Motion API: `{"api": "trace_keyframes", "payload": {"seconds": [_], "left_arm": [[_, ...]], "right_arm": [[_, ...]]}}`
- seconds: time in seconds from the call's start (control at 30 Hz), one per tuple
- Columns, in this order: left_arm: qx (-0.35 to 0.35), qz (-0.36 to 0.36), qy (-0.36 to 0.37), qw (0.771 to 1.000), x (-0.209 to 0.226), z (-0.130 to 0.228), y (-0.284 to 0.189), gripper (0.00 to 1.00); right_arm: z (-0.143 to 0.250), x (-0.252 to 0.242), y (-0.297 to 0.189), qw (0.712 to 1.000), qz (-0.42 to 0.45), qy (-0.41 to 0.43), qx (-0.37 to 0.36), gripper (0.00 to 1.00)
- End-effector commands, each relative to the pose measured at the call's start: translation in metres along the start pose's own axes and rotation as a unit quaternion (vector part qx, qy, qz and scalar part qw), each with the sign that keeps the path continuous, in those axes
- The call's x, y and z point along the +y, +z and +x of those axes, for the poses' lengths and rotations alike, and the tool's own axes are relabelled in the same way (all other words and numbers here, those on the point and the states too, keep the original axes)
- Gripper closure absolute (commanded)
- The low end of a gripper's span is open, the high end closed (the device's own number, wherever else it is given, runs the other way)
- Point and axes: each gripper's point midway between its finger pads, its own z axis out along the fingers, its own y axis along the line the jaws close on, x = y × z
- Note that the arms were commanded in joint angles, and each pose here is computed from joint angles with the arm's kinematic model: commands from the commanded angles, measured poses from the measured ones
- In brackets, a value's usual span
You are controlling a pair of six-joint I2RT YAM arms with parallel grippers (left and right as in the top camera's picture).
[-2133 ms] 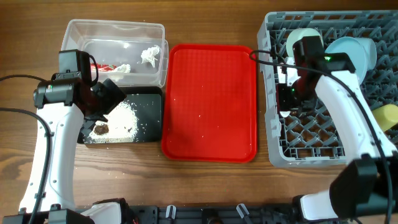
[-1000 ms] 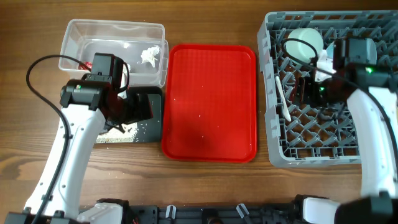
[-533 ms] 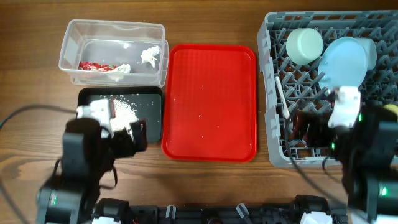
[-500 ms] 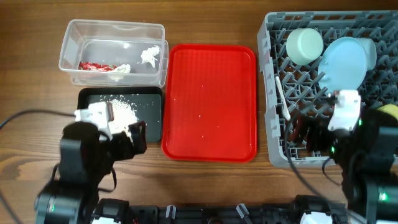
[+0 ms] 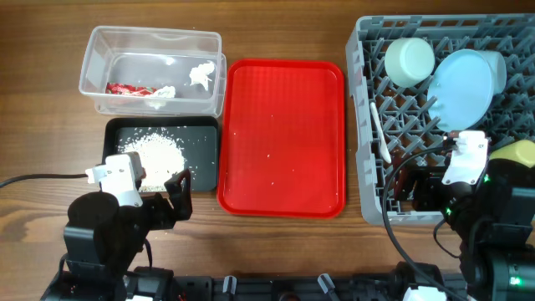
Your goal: Sort waste into correct bins and load items into the dishwasher rack
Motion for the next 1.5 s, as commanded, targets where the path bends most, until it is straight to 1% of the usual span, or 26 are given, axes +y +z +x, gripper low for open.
{"api": "trace_keyframes", "payload": {"seconds": [0.0,0.2,0.27,0.33,0.47,0.5,0.57,0.73,0.87,1.03,1.1,1.2,1.37,1.47], "left_arm": [[0.003,-0.004,0.0,1.0,0.002,0.003,0.003,0.0],[0.003,-0.004,0.0,1.0,0.002,0.003,0.003,0.0],[0.003,-0.004,0.0,1.0,0.002,0.003,0.003,0.0],[0.003,-0.004,0.0,1.0,0.002,0.003,0.003,0.0],[0.003,-0.004,0.0,1.0,0.002,0.003,0.003,0.0],[0.003,-0.004,0.0,1.0,0.002,0.003,0.003,0.0],[0.003,-0.004,0.0,1.0,0.002,0.003,0.003,0.0],[0.003,-0.004,0.0,1.0,0.002,0.003,0.003,0.0],[0.003,-0.004,0.0,1.0,0.002,0.003,0.003,0.0],[0.003,-0.004,0.0,1.0,0.002,0.003,0.003,0.0],[0.003,-0.004,0.0,1.0,0.002,0.003,0.003,0.0],[0.003,-0.004,0.0,1.0,0.002,0.003,0.003,0.0],[0.003,-0.004,0.0,1.0,0.002,0.003,0.003,0.0],[0.003,-0.004,0.0,1.0,0.002,0.003,0.003,0.0]], "right_arm": [[0.002,0.001,0.003,1.0,-0.005,-0.003,0.006,0.0],[0.003,0.0,0.002,1.0,-0.003,-0.007,0.004,0.0],[0.002,-0.004,-0.001,1.0,0.011,-0.006,-0.003,0.0],[-0.004,-0.003,-0.005,1.0,0.01,-0.009,-0.022,0.0],[-0.026,0.008,-0.02,0.994,-0.002,-0.046,-0.101,0.0],[-0.035,0.017,-0.029,0.986,-0.015,-0.069,-0.149,0.0],[-0.042,0.027,-0.04,0.973,-0.031,-0.097,-0.206,0.0],[-0.039,0.035,-0.054,0.94,-0.051,-0.103,-0.32,0.0],[-0.034,0.035,-0.052,0.915,-0.057,-0.106,-0.385,0.0],[-0.036,0.033,-0.034,0.878,-0.06,-0.11,-0.462,0.0],[-0.033,0.027,-0.023,0.874,-0.049,-0.106,-0.471,0.0],[-0.022,0.017,-0.001,0.882,-0.033,-0.096,-0.46,0.0],[0.01,0.009,0.045,0.908,-0.029,-0.09,-0.407,0.0],[0.037,0.01,0.07,0.934,-0.046,-0.088,-0.342,0.0]]}}
